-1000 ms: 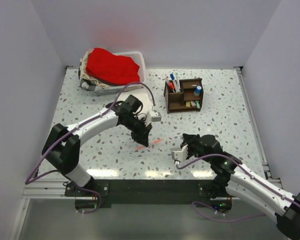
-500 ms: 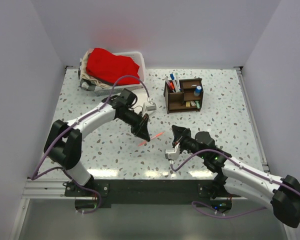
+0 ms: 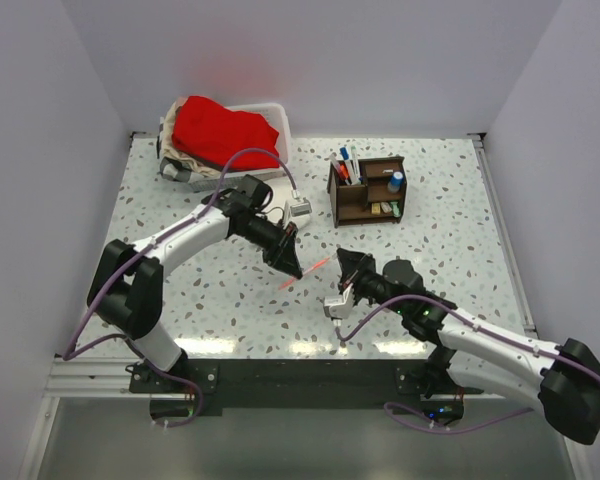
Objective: Sort the stationery into containers
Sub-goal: Close the pen cap on the pen.
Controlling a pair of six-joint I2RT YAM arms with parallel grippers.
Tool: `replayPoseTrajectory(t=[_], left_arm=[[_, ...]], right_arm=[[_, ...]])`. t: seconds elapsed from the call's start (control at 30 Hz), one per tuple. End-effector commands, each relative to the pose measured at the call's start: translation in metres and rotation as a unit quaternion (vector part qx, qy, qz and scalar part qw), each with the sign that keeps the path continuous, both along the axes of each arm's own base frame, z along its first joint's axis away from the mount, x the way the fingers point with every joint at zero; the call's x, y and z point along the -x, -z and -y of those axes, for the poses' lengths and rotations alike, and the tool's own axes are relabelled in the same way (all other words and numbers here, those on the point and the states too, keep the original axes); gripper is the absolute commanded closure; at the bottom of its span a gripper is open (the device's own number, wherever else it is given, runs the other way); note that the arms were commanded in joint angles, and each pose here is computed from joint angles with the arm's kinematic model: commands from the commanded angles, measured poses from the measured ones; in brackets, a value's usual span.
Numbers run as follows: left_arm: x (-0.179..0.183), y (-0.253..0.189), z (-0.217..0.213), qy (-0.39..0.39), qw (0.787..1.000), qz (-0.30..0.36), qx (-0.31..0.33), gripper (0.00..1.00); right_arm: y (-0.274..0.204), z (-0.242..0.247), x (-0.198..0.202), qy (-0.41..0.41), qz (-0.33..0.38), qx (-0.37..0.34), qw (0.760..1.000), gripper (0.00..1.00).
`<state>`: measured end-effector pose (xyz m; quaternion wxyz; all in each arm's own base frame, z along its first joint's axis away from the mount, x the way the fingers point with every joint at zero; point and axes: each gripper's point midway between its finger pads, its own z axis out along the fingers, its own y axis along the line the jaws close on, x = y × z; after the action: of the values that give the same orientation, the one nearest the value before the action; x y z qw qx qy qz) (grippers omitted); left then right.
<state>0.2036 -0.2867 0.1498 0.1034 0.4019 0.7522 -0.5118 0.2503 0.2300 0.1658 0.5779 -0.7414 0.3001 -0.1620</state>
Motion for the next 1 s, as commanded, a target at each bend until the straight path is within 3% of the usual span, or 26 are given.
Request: replayPoseTrajectory(t=[0.0,0.63,0.97], left_arm=[[-0.005,-0.007,0.004,-0.005,1.0,-0.004,0.022,1.0],[-0.012,0.001,0.007,-0.015,1.0,-0.011,0.012,1.0],[-0.015,-0.003,0.012,-0.011,0.999,-0.021,0.023,1.0]], right_arm=[[-0.037,-0.009,-0.005,-0.001,0.035,-0.037,0.999,1.0],[-0.037,-0.011,-0.003,0.009,0.023,-0.038,0.999,1.0],[-0.036,-0.027,-0.006,0.011,0.034,-0.003,0.999,1.0]])
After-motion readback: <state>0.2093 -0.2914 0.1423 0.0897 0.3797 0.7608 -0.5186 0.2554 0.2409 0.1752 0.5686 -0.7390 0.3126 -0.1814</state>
